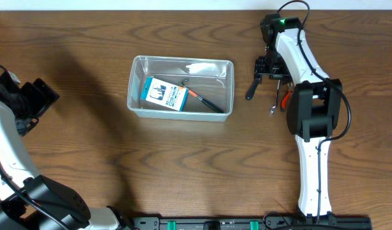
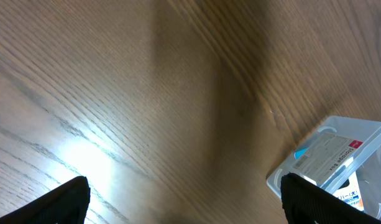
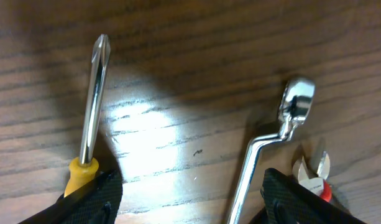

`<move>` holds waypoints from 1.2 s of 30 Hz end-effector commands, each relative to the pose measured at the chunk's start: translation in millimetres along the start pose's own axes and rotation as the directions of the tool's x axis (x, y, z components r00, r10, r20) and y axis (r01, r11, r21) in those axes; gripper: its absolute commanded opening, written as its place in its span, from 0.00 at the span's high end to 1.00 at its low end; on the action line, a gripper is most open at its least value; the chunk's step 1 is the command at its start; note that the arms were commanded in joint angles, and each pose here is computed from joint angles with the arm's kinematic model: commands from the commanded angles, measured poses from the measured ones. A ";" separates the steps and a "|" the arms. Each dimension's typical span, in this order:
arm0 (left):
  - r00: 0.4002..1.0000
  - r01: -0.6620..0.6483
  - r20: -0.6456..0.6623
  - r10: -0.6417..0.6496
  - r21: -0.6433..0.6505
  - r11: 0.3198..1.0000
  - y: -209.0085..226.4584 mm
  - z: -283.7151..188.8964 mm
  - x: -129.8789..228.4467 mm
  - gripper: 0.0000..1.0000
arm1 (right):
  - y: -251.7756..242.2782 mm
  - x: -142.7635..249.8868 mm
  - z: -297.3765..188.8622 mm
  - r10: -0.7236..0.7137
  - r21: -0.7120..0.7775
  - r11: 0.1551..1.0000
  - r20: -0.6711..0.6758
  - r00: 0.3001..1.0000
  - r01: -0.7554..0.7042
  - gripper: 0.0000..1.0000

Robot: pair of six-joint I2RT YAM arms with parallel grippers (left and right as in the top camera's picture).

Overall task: Pack container
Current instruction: 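Move the right gripper over the silver wrench and lower onto it, then close the right gripper on the wrench and lift it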

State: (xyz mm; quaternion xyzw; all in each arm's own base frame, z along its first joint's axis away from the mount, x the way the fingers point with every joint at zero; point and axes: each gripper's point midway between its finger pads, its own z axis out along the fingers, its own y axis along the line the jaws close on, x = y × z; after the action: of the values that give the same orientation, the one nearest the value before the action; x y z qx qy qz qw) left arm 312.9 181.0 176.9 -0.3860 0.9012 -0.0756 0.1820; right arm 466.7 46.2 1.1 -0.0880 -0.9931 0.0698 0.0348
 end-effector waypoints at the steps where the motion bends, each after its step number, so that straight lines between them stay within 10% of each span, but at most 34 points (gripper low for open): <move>1: 1.000 -0.025 0.016 0.025 -0.001 1.000 -2.5 -5.2 -2.2 0.10 | -0.4 19.8 29.1 -0.020 0.032 0.999 -0.086 0.996 0.023 0.24; 36: 1.000 -0.025 0.016 0.025 -0.001 1.000 -2.5 -5.2 -2.2 0.10 | -46.6 33.0 60.3 0.136 0.066 0.990 -0.173 0.975 -0.127 0.51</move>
State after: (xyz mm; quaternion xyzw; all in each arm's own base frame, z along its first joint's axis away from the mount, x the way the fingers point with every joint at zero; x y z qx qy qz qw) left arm 313.0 181.0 176.9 -0.3859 0.9012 -0.0758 0.1823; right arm 443.7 21.9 -3.4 -0.1468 -0.9860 0.0360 0.0701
